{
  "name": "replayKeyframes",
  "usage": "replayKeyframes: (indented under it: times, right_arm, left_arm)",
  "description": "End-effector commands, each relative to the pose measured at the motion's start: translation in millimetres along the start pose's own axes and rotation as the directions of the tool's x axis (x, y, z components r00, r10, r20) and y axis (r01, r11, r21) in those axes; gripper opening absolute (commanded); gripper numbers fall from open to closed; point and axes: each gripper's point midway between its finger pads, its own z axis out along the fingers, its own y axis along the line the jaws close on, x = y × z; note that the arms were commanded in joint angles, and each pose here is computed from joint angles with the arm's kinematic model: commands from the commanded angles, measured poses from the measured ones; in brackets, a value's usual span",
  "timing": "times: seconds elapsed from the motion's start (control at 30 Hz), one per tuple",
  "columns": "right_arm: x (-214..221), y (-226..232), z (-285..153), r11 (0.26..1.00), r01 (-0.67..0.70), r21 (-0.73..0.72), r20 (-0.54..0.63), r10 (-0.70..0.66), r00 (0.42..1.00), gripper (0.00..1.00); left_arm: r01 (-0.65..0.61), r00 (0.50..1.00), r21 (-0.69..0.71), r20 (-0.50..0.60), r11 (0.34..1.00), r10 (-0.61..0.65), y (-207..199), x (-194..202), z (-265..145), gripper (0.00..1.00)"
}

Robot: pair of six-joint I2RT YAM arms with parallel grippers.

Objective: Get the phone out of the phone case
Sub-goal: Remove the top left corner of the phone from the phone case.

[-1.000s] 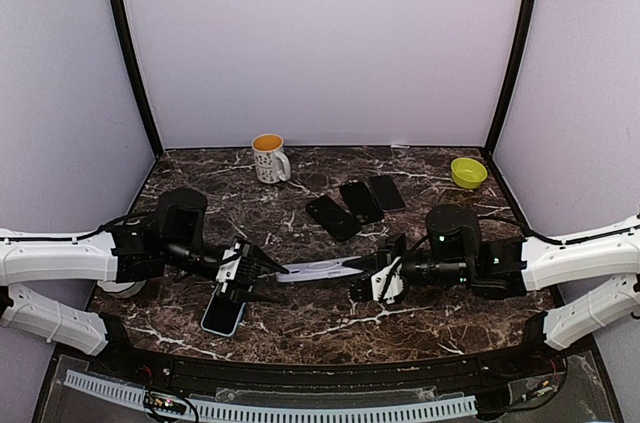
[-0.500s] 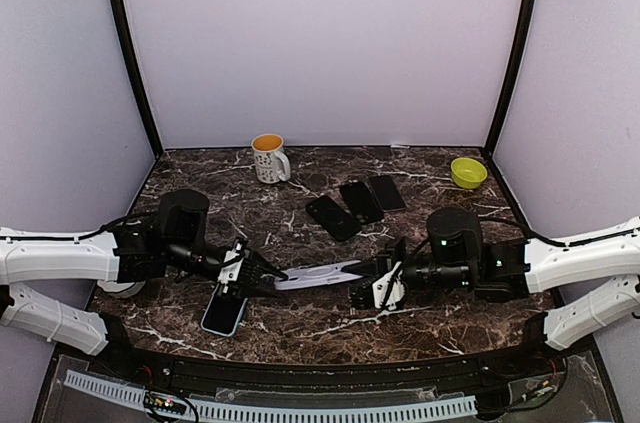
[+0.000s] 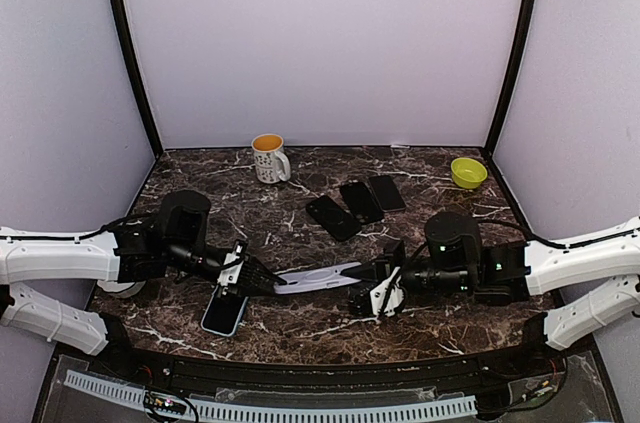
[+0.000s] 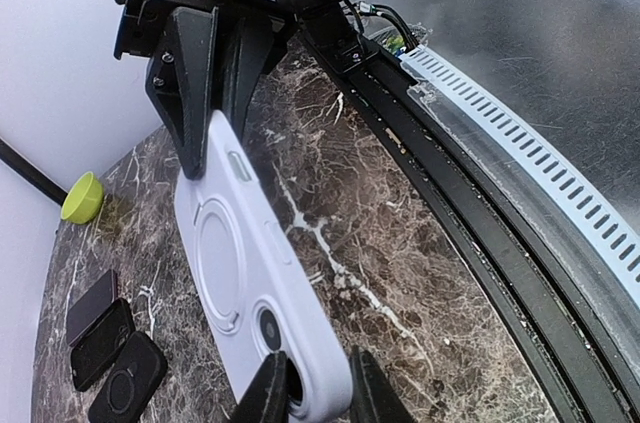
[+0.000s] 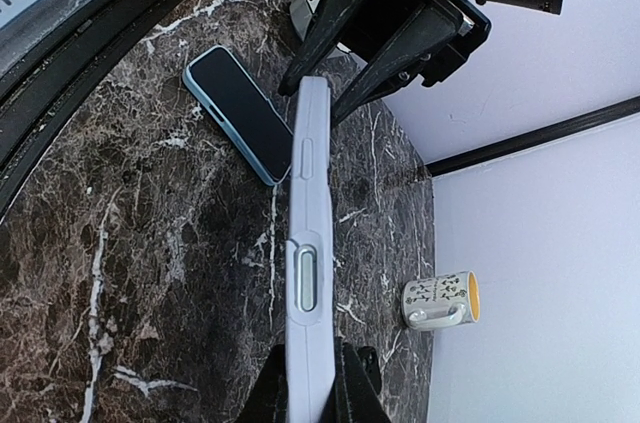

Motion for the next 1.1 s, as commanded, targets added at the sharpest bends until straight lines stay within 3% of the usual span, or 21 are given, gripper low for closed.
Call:
replayKeyframes:
  times: [0.0, 1.07]
  right_arm:
    - [-35.6, -51.1, -9.7, 0.985, 0.047, 0.164, 0.090, -0.062, 0.994, 0.00]
    - [-35.6, -43.2, -3.6, 0.970, 0.174, 0.167, 0.030, -0.182, 0.983, 0.00]
  left_arm:
    - [0.021, 1.000, 0.048, -0.002, 0.999, -0.021, -9.9, 0.6, 1.5, 0.23]
    - [0.178, 0.982, 0.209, 0.026, 0.961, -0.188, -29.5, -11.1, 3.5, 0.20]
